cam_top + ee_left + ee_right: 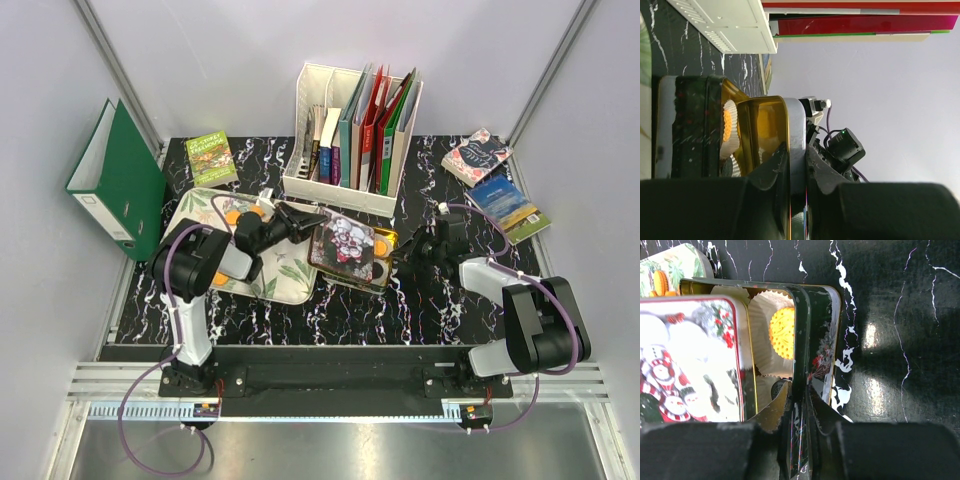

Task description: Pack the cookies

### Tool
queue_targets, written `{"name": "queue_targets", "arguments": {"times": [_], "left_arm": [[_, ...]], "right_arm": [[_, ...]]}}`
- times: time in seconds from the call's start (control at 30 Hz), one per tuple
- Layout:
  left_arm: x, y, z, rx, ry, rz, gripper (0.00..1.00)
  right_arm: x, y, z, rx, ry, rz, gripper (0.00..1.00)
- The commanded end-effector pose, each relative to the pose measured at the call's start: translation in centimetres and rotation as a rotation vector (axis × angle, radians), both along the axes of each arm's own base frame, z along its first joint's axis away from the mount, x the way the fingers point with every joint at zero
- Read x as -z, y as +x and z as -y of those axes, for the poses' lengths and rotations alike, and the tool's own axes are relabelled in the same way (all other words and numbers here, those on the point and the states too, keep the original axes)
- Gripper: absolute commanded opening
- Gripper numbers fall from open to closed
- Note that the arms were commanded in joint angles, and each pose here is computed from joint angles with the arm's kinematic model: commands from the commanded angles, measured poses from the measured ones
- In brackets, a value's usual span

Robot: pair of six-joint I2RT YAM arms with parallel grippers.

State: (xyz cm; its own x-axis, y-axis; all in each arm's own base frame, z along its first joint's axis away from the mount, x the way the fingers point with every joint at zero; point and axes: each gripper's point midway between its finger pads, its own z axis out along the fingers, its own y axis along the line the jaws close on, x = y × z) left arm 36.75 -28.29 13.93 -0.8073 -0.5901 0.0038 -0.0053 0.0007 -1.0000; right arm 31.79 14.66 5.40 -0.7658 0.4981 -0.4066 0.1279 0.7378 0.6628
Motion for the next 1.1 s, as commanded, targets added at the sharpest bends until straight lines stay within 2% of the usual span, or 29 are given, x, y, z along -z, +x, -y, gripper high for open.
{"name": "queue_targets", "arguments": {"times": [0.0,0.17,0.47,0.77,0.8,1.07], "left_arm": [[-8.7,-0.5,-0.3,0.036,-0.152,0.405,0.08],[-9.1,0.4,-0.1,0.059,-0.163,0.420,0.08],[-7.0,1.3,0.3,0.093,-0.156,0.369,0.09],[-3.6,1.2,0.7,0.152,-0.146,0.268,0.24],[-3.4,1.1,0.8,0.158,-0.144,0.265,0.28],[-2.3,0.9,0.5,0.162,-0.130,0.238,0.40]], "right_arm": [[0.6,0.2,0.3,-0.009,-0.042,-0.006,0.00],[1.2,0.1,0.3,-0.018,-0.043,-0.027,0.00],[1.5,0.2,0.3,-0.019,-0.048,-0.036,0.00],[1.7,0.2,0.3,-0.019,-0.049,-0.042,0.00],[1.7,0.2,0.3,-0.019,-0.049,-0.042,0.00],[1.7,0.2,0.3,-0.017,-0.049,-0.041,0.00]]}}
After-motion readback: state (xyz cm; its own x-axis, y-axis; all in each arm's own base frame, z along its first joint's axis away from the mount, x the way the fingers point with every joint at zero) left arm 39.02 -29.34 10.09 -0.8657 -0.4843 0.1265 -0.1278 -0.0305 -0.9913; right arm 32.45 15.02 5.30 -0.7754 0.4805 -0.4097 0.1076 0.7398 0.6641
